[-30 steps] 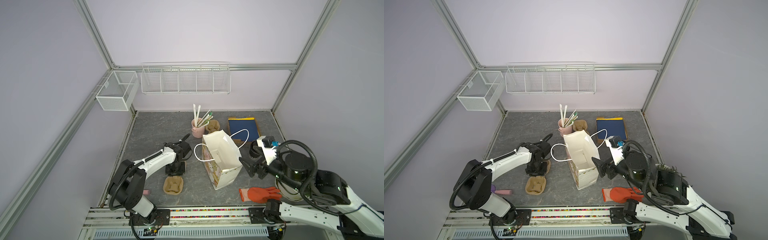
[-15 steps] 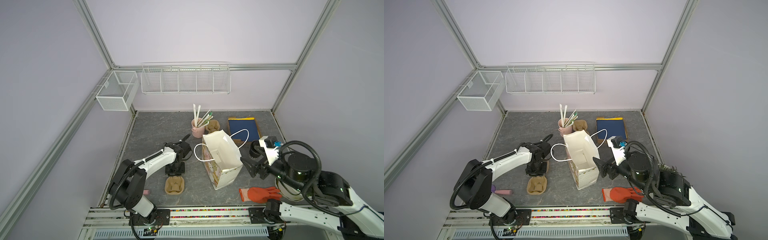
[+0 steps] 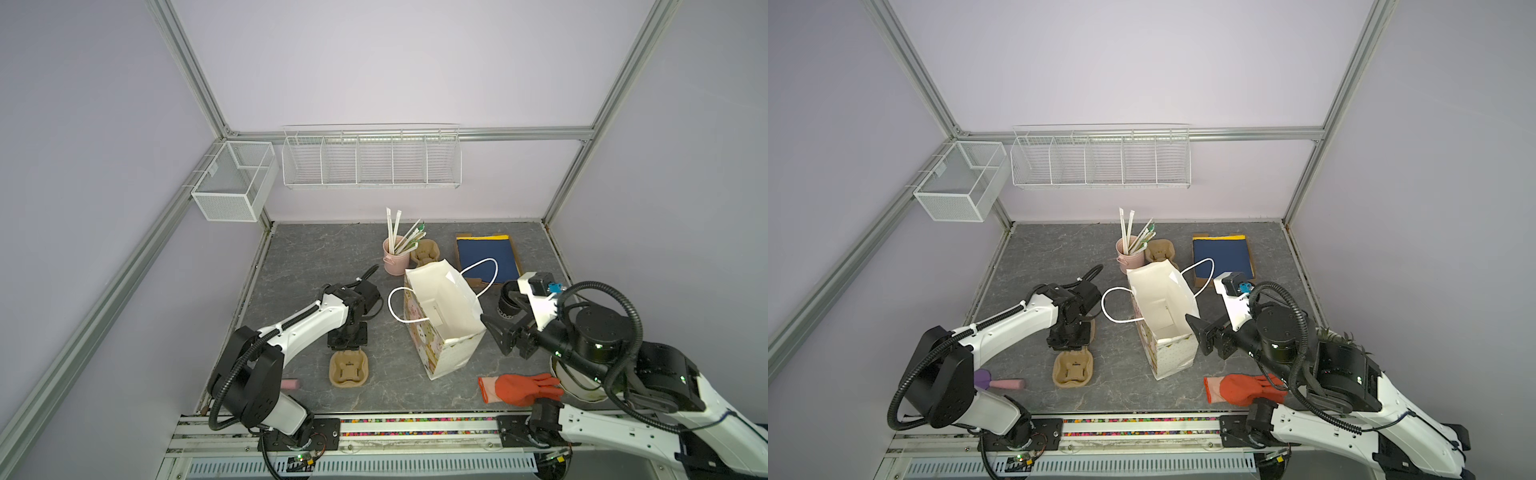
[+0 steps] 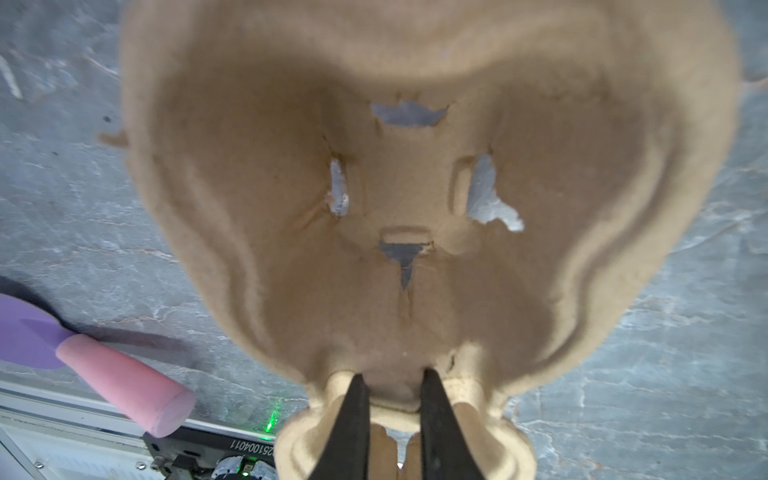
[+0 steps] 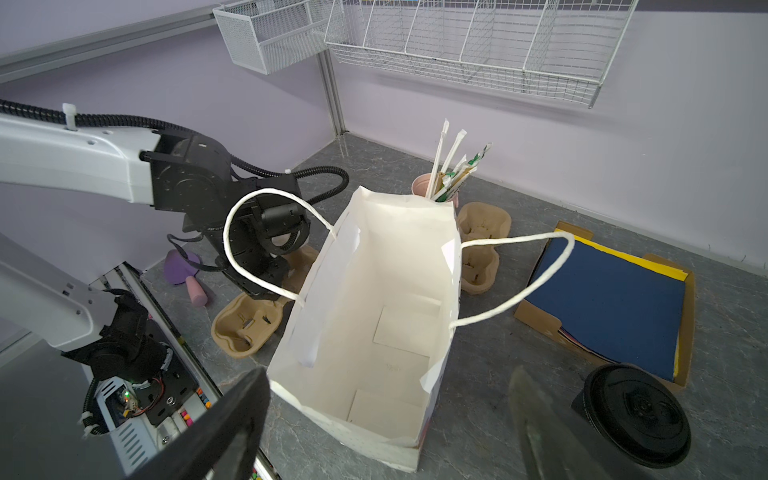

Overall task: Pack the takeout coffee
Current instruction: 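Hold the tan pulp carrier with the left gripper beside the bag, then lift the pulp carrier with the left gripper up over the bag opening, then lower the carrier into the bag with left gripper while right gripper steadies bag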

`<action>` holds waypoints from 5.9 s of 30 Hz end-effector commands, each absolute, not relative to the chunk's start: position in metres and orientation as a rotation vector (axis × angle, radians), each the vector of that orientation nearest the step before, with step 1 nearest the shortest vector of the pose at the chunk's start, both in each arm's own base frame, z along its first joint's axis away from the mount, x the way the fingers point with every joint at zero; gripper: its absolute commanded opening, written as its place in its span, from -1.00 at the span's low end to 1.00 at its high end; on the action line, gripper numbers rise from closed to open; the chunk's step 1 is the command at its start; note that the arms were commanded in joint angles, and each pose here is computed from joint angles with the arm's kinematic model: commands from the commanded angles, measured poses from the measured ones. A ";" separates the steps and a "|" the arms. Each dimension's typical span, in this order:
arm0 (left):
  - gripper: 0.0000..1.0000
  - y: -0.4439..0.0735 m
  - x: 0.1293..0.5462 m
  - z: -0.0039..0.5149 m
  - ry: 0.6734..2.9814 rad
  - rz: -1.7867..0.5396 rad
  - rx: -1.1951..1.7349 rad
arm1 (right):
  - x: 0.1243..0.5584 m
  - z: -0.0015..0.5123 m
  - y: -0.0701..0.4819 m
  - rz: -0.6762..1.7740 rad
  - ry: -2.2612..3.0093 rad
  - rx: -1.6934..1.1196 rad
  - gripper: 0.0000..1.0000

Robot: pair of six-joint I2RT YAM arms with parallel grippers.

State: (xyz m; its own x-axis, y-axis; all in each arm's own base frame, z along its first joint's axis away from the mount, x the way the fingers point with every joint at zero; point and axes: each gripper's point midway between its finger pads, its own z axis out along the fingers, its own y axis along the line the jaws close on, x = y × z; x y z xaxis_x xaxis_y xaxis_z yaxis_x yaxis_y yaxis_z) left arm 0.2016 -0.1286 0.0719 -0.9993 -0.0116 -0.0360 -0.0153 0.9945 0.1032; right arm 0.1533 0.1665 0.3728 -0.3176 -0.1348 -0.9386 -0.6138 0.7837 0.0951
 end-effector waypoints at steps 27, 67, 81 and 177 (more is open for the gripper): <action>-1.00 -0.130 0.214 0.190 2.860 -0.040 -0.004 | 0.166 0.384 0.142 0.436 1.821 -0.455 0.84; -1.00 -0.176 0.196 0.403 2.514 -0.431 0.100 | 0.184 0.363 0.117 0.238 1.850 -0.336 0.84; -1.00 -0.249 0.196 0.408 2.576 -0.621 0.198 | 0.191 0.337 0.112 0.174 1.904 -0.307 0.85; -1.00 -0.311 0.221 0.292 3.090 -0.556 -0.190 | 0.187 0.296 0.174 0.690 1.893 -0.260 0.99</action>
State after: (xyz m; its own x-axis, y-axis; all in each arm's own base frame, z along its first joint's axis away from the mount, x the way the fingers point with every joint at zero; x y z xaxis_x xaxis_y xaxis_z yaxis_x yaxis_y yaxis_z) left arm 0.2402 -0.3413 0.2880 -0.9930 -0.1154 -0.0266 -0.0934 0.9012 -0.4233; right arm 0.1829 0.1832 0.2925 -0.4430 0.1154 -0.8891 -0.5098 0.7833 0.3556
